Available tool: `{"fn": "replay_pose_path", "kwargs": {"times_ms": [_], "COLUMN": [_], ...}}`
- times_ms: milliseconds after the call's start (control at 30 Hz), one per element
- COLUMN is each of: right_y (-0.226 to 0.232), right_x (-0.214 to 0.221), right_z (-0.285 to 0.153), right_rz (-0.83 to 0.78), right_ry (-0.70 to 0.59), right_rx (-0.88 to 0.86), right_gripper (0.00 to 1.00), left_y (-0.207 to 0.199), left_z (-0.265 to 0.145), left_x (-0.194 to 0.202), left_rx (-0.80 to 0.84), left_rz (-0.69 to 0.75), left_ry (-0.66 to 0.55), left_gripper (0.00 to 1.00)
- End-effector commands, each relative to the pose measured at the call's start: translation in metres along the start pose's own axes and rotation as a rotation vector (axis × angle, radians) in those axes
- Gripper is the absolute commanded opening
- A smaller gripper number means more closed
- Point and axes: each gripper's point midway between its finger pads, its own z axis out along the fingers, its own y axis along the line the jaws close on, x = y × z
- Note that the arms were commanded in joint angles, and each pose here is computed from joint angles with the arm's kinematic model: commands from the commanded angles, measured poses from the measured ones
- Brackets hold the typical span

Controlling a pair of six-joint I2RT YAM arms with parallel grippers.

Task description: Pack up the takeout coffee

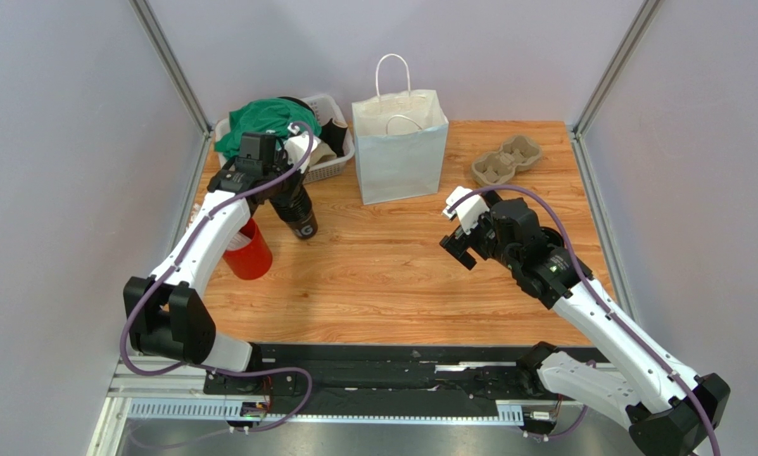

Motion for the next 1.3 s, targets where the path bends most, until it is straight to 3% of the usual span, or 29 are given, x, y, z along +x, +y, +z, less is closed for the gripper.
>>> {"fn": "replay_pose_path", "kwargs": {"times_ms": [0,1267], "right_y": [-0.007,-0.008], "right_x": [-0.013,-0.015], "right_z": [0.0,-0.003], "right_rz": [-0.008,-0.008], "right_ry": [-0.052,-0.06], "right_rx": [0.032,0.035], "right_gripper": [0.98,0.98], "left_y": [0.009,-0.019], "left_z": [-0.015,-0.025], "left_x": [-0.021,-0.031], "left_rx": [-0.05,-0.003], "left_rz": [-0.002,0.139], "left_ry": [-0.091,-0.169], "left_gripper": [0.0,0.0]}}
